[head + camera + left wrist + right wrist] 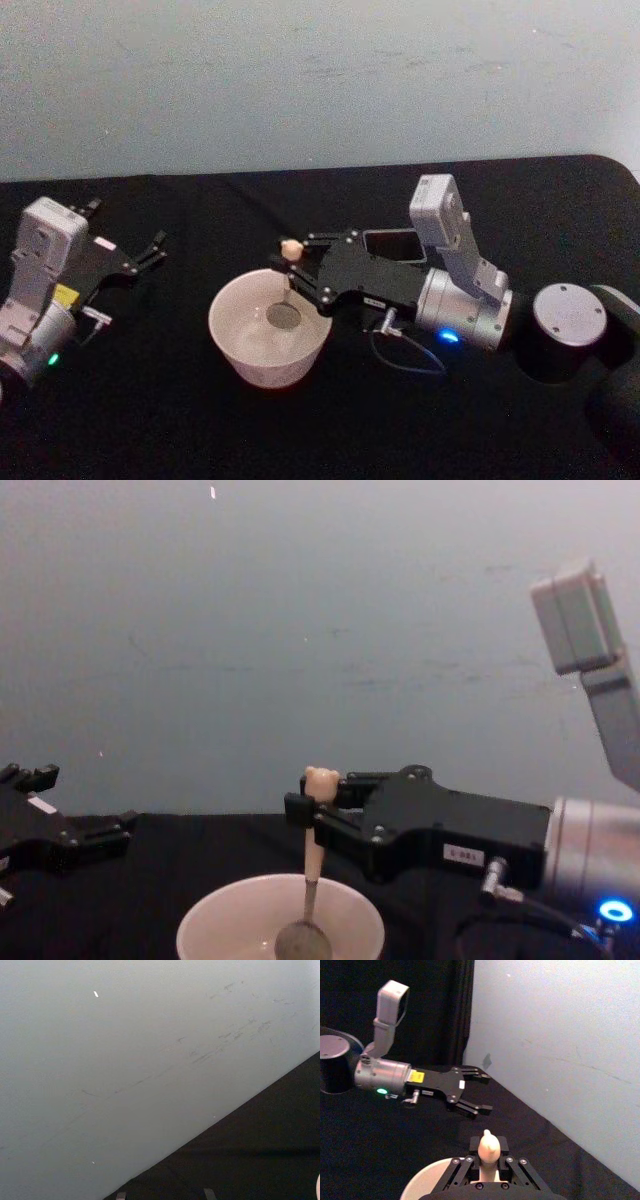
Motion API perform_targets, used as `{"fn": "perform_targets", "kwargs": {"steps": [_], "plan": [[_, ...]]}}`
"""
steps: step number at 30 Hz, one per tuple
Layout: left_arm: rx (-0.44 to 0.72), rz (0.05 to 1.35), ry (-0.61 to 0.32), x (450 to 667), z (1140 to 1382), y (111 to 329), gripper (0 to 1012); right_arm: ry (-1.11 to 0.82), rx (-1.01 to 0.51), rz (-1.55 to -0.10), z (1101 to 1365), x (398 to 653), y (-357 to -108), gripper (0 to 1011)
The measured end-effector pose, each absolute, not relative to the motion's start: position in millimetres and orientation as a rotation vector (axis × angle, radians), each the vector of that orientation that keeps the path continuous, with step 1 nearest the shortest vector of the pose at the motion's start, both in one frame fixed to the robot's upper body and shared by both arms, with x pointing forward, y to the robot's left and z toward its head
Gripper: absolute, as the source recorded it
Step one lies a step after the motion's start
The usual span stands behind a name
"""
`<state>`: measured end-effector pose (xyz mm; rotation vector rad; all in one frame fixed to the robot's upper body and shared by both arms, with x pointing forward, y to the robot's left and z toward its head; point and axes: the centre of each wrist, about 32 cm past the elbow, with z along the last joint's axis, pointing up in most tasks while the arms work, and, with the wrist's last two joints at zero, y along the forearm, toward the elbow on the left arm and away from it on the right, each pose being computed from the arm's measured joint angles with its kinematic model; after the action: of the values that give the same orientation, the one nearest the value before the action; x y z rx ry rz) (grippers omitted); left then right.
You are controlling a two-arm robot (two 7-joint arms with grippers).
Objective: Pick up the stirring spoon with one hand, stir inside the cup, then place it back in its original position.
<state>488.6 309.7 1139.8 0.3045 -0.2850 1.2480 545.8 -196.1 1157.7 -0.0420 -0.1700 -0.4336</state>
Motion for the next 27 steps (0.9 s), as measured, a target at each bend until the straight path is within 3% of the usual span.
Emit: {"fn": "perform_targets", "kwargs": {"steps": [14, 27], "plan": [[0.304, 1.248, -0.285, 488.6, 1139.8, 309.6, 1001, -0.16, -0.051, -0.369, 1155.8, 529.7, -190.3, 188], [0.304, 1.248, -0.285, 488.6, 1139.8, 309.7, 1001, -0.157, -0.036, -0.374, 1156.6, 546.2, -170.8, 188]]}}
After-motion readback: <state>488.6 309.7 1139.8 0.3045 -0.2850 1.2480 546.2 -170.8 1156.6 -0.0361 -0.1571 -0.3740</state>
